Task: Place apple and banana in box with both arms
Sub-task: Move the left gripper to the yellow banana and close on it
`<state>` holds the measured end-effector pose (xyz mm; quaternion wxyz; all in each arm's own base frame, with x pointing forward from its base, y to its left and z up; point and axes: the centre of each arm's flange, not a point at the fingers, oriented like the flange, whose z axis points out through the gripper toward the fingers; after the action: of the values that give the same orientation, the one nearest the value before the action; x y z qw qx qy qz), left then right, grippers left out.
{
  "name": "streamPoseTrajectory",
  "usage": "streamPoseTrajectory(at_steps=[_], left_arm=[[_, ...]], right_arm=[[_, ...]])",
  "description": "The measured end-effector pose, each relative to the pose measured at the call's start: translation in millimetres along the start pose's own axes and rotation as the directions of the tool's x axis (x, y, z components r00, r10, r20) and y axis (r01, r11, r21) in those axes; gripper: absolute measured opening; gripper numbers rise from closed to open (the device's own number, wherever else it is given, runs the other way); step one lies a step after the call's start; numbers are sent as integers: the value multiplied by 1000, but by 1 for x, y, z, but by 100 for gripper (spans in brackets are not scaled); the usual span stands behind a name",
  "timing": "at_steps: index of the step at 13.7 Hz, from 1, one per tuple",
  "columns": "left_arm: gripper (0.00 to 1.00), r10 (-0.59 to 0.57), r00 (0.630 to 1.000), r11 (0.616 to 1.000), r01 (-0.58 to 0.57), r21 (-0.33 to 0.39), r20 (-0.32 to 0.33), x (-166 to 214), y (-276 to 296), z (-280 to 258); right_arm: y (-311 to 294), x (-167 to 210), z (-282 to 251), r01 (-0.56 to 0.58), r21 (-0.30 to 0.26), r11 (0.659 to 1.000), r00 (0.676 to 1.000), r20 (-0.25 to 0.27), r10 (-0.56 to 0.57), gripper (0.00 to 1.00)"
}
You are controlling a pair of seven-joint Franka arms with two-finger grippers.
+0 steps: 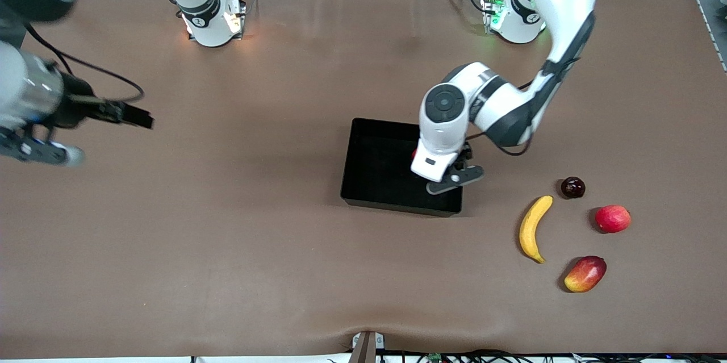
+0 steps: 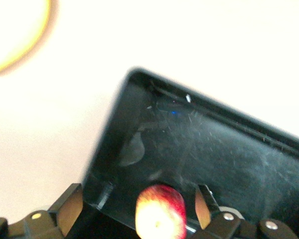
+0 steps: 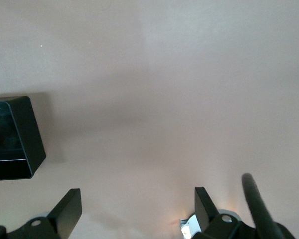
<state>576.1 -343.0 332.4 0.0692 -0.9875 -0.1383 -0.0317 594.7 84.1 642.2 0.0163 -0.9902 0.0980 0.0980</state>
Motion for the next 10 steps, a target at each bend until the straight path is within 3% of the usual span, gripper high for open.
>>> streamPoseTrajectory(at_steps=[4, 7, 10], left_arm=[[100, 113, 994, 994, -113, 10, 8, 77, -87, -8], [100, 230, 971, 973, -232, 17, 68, 114, -150, 27], [100, 354, 929, 935, -353, -36, 106, 135, -187, 79]], right_arm=[[38, -19, -15, -37, -12, 999, 999, -17, 37, 100], [54, -13, -3, -46, -9, 999, 998, -40, 46, 100], [76, -15, 7, 7, 18, 1000, 997, -73, -6, 100]])
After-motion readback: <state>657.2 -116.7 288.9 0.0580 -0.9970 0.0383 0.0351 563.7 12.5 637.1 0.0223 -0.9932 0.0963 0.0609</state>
